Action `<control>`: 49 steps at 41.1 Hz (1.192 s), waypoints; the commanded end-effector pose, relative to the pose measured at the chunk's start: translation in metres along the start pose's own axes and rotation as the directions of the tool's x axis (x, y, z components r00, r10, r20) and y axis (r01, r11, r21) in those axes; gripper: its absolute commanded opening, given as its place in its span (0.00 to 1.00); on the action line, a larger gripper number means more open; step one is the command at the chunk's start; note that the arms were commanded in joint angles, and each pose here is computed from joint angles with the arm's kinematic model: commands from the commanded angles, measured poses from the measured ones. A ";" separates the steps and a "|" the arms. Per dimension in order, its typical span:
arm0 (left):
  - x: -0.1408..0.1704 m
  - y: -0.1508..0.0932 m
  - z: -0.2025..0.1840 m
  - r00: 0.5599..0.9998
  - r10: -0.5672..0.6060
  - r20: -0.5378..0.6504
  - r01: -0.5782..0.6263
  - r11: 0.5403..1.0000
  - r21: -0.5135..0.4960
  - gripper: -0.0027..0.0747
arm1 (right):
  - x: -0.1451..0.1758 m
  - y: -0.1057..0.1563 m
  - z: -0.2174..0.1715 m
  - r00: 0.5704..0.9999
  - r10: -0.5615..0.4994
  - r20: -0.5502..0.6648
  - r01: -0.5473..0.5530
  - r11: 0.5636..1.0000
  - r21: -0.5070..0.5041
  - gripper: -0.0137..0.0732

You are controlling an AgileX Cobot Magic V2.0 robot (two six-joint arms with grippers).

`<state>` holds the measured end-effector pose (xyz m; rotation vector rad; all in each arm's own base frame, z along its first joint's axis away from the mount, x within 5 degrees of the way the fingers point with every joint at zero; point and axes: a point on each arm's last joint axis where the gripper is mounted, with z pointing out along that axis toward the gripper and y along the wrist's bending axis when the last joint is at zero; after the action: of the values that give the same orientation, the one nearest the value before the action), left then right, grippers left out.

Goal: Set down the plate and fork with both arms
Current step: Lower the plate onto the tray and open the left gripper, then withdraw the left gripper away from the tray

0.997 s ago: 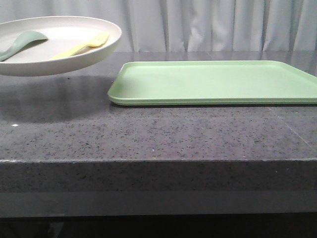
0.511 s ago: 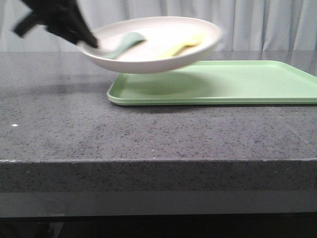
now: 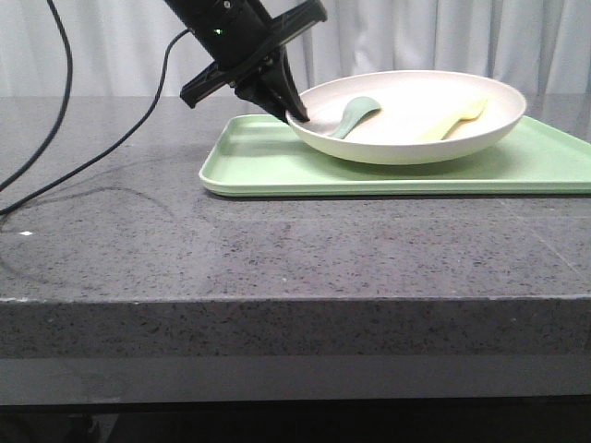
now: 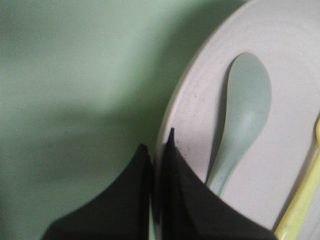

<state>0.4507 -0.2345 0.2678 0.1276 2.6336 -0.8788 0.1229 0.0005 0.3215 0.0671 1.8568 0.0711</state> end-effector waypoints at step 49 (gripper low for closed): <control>-0.005 -0.064 -0.128 0.941 0.321 0.107 -0.316 0.947 -0.061 0.01 | -0.018 0.000 -0.003 0.995 -0.010 0.100 0.010 1.000 0.004 0.90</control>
<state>0.4323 -0.2176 0.3511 0.3997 2.5346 -0.6712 0.1228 0.0005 0.3210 0.0668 1.8632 0.0716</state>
